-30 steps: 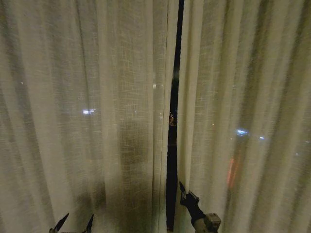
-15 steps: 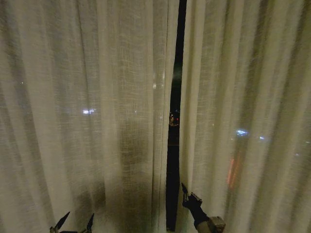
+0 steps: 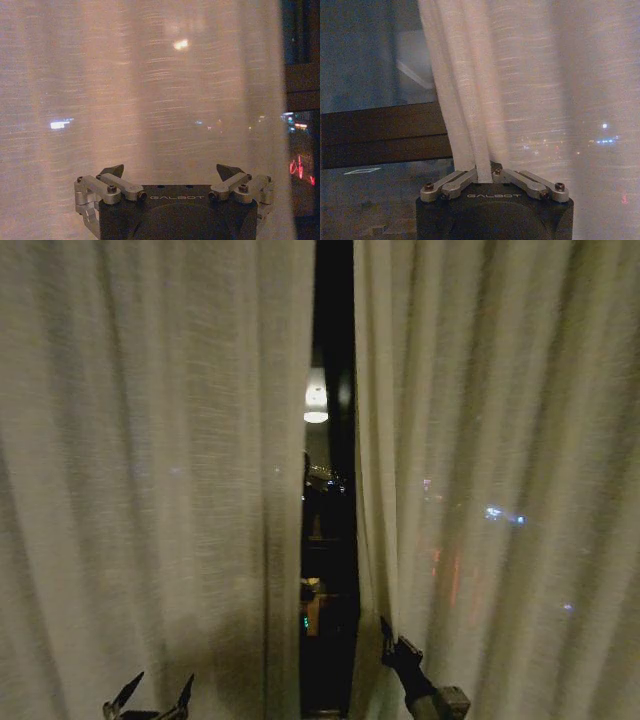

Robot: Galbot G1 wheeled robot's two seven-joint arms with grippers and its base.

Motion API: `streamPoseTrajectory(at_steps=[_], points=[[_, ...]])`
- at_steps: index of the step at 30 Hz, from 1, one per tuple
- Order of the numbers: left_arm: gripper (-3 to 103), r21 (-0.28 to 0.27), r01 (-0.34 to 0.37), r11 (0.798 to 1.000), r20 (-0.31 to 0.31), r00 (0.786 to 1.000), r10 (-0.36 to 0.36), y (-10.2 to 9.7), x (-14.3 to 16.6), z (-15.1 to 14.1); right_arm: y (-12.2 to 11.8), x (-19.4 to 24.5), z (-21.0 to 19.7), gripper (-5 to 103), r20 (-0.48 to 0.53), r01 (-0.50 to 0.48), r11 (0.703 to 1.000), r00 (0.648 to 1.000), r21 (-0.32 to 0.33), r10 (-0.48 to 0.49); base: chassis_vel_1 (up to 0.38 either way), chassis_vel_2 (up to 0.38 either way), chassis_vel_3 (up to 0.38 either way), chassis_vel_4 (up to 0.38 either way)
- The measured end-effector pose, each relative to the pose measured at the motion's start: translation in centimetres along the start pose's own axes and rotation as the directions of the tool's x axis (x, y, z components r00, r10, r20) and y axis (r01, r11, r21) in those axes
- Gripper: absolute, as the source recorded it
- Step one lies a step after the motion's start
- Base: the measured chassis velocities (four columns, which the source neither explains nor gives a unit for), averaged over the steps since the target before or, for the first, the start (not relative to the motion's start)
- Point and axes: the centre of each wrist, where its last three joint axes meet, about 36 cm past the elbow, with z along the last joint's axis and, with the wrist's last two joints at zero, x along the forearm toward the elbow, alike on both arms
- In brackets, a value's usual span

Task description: Open the curtains by pulling them apart, changing their state from closed to fully open.

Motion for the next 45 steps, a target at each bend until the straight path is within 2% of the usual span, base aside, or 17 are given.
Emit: streamPoseTrajectory(at_steps=[23,45], points=[[100,0.01,0.003,1.0,0.004,1.0,-0.003,-0.2,0.2,-0.1,-1.8,0.5,-0.2,0,0.004,-0.051,0.999,0.999,-0.01,0.051,-0.272,-0.276,0.272,0.28],[100,0.014,-0.006,1.0,0.007,1.0,0.006,-0.2,0.1,-0.1,-2.8,0.8,-0.4,0,0.015,-0.083,0.997,0.996,-0.007,0.083,-0.344,-0.347,0.366,0.355]])
